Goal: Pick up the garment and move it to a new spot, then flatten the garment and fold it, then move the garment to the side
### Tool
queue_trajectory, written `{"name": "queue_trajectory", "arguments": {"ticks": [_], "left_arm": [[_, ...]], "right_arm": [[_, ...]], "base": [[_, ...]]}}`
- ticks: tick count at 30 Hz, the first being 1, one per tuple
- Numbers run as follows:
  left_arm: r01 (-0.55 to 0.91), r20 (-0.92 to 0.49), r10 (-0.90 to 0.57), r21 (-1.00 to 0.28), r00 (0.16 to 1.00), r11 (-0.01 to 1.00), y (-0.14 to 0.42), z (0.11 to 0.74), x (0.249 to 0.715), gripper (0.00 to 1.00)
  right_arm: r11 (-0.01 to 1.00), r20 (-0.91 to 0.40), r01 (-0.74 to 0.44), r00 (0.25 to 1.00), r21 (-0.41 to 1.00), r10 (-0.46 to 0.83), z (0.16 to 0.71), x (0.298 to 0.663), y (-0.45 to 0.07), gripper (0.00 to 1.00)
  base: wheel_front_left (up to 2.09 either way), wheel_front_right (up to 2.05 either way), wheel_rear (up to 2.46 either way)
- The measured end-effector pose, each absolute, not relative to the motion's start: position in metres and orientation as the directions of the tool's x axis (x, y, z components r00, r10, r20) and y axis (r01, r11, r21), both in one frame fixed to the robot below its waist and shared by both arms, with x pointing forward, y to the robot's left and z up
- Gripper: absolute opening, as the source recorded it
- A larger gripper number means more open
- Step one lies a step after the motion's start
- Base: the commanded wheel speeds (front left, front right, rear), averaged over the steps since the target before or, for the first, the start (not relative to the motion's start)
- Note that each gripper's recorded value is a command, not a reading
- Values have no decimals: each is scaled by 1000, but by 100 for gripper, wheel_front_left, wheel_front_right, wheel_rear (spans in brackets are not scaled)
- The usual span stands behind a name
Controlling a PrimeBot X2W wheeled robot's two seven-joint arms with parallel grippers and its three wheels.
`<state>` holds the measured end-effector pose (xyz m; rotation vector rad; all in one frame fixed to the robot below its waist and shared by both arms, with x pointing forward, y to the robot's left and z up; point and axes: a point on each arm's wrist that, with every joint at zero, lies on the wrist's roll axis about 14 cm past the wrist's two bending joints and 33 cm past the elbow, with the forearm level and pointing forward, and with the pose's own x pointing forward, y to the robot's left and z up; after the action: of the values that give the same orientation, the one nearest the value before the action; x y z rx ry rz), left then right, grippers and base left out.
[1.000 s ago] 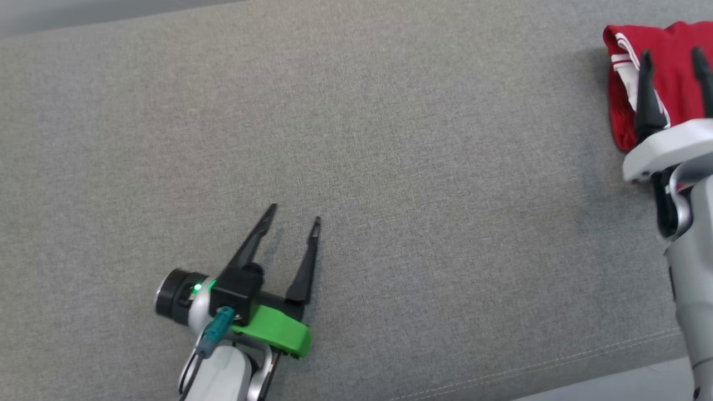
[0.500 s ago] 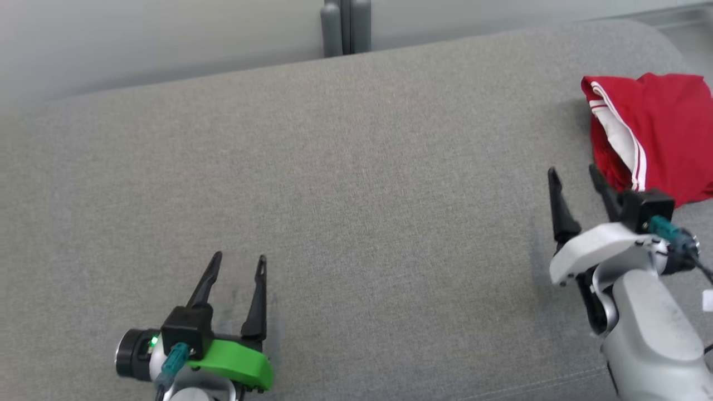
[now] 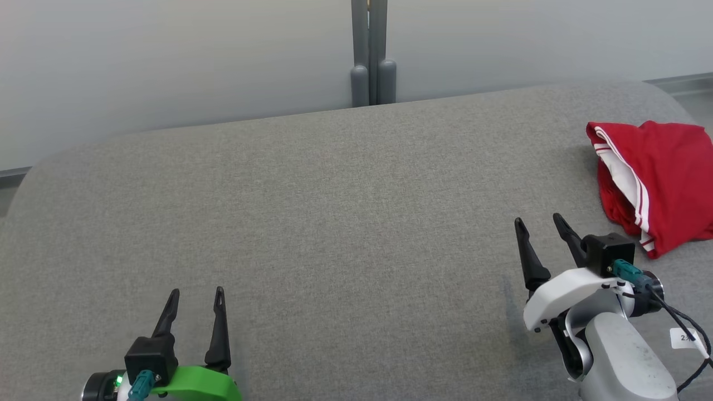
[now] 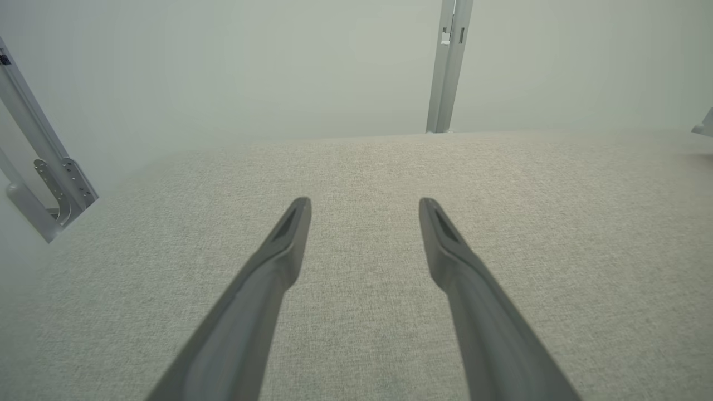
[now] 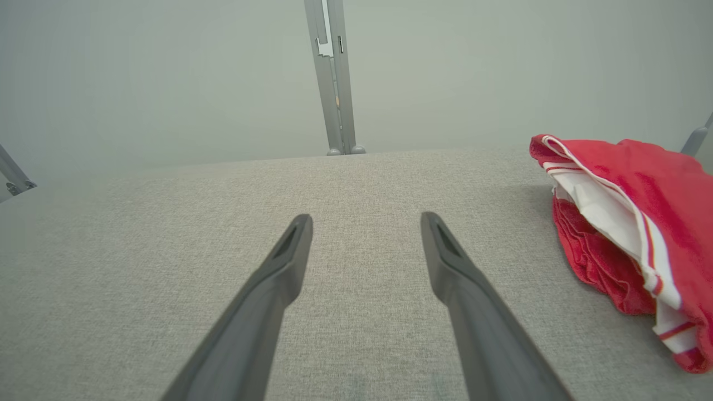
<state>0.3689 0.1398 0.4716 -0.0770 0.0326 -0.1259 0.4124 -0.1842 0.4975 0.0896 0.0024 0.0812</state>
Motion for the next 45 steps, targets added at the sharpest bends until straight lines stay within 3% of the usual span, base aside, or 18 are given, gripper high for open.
{"name": "queue_trajectory", "arguments": {"ticks": [20,45], "left_arm": [[8,-30,-10,-77,1000,997,179,470,343,100],[-6,-53,2,-66,999,998,184,465,371,100]], "right_arm": [[987,-11,-142,990,76,144,489,393,-156,100],[989,6,-144,990,24,144,492,400,-160,100]], "base": [[0,0,0],[0,0,0]]}}
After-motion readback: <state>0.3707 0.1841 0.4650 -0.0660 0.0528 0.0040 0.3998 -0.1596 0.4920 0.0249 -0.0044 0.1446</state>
